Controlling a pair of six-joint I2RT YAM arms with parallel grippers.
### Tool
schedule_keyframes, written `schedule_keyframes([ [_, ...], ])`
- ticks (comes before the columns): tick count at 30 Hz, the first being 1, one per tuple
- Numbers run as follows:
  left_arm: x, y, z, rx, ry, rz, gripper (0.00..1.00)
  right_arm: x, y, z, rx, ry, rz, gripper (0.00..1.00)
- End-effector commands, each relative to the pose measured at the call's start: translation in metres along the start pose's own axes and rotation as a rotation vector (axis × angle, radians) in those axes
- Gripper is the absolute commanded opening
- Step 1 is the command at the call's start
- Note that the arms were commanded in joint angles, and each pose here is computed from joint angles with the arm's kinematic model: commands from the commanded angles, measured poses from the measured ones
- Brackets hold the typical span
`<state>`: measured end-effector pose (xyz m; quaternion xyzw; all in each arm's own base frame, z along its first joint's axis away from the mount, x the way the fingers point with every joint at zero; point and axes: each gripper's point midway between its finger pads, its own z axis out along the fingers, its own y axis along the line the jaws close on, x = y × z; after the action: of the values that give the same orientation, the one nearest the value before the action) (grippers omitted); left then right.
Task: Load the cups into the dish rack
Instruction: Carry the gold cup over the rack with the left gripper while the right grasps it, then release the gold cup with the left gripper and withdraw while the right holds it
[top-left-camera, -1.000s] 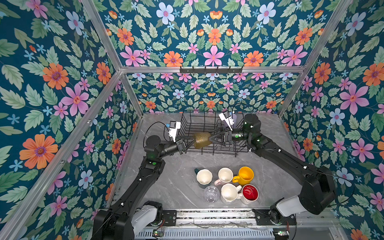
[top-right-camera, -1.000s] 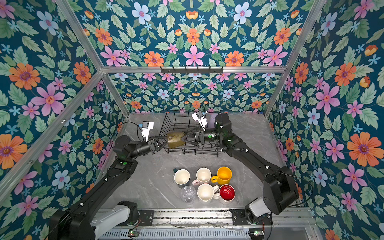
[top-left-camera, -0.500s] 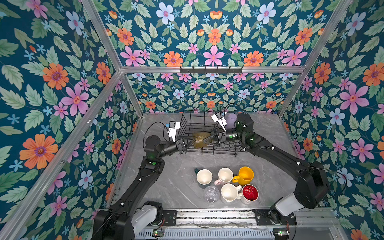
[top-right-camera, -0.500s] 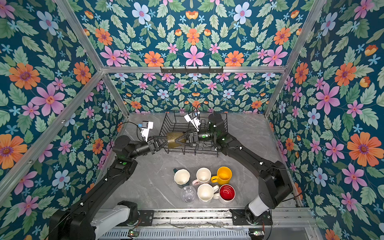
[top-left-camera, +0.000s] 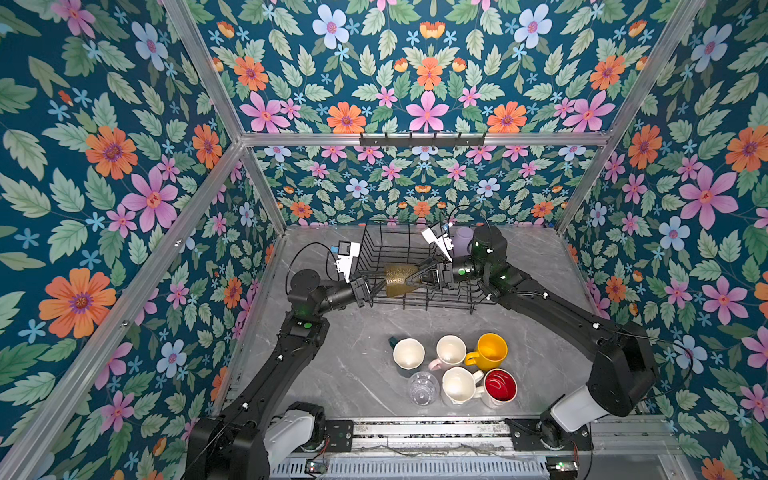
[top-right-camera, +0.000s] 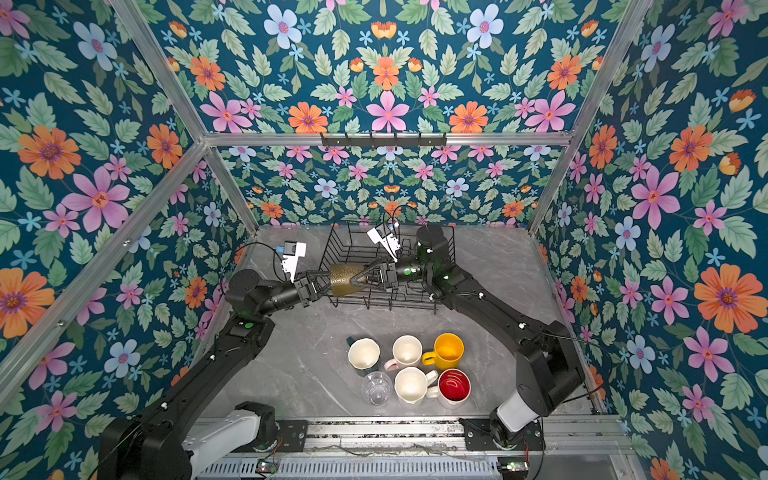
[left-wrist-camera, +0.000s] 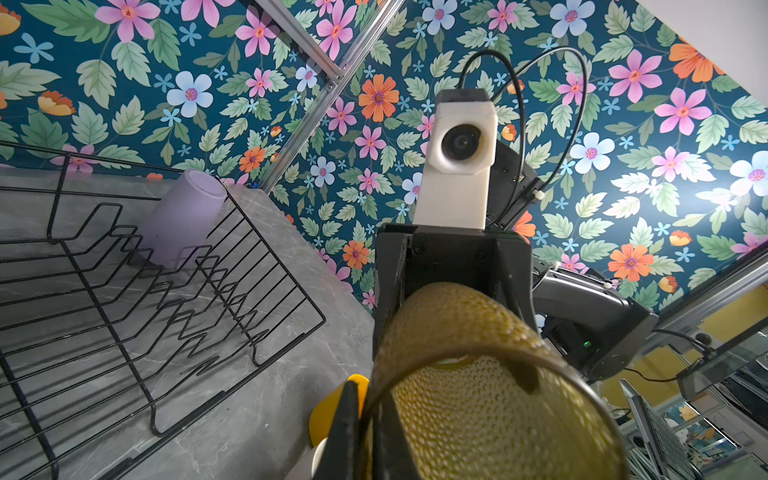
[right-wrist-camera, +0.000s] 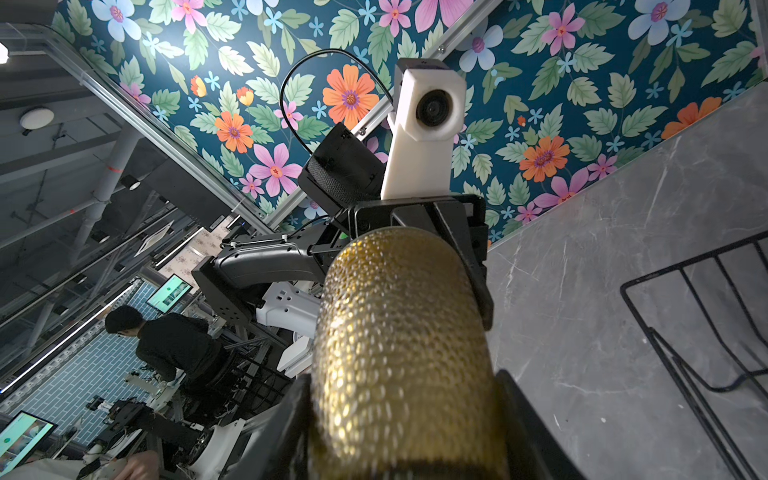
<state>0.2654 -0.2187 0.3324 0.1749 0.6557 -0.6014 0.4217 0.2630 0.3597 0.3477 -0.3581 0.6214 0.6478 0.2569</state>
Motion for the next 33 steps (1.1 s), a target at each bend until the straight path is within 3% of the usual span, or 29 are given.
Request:
schedule_keyframes([
  [1, -0.007, -0.012, 0.001, 0.041, -0.011, 0.039, 0.0, -0.002, -0.009, 0.002, 0.041, -0.019, 0.002, 0.41],
  [4, -0.008, -0.012, 0.001, 0.041, -0.011, 0.037, 0.0, -0.002, -0.009, 0.002, 0.038, -0.016, 0.006, 0.36],
  [9, -0.008, -0.012, 0.001, 0.04, -0.011, 0.035, 0.0, -0.002, -0.009, 0.002, 0.035, -0.013, 0.013, 0.01],
  [18, -0.007, -0.011, 0.001, 0.035, -0.011, 0.027, 0.0, -0.005, -0.006, 0.001, 0.045, -0.025, 0.014, 0.0],
  [25, -0.007, -0.009, 0.002, 0.028, -0.012, 0.025, 0.13, -0.011, -0.005, -0.002, 0.083, -0.045, 0.024, 0.0],
  [27, -0.007, -0.009, 0.001, 0.024, -0.011, 0.024, 0.24, -0.013, -0.002, -0.004, 0.089, -0.051, 0.022, 0.0],
  [30, -0.005, -0.004, 0.001, -0.001, -0.002, 0.023, 0.63, -0.017, 0.001, -0.01, 0.102, -0.061, 0.019, 0.0],
  [33, -0.002, 0.003, -0.002, -0.056, 0.001, 0.042, 0.85, -0.02, 0.003, -0.02, 0.14, -0.081, 0.019, 0.0],
])
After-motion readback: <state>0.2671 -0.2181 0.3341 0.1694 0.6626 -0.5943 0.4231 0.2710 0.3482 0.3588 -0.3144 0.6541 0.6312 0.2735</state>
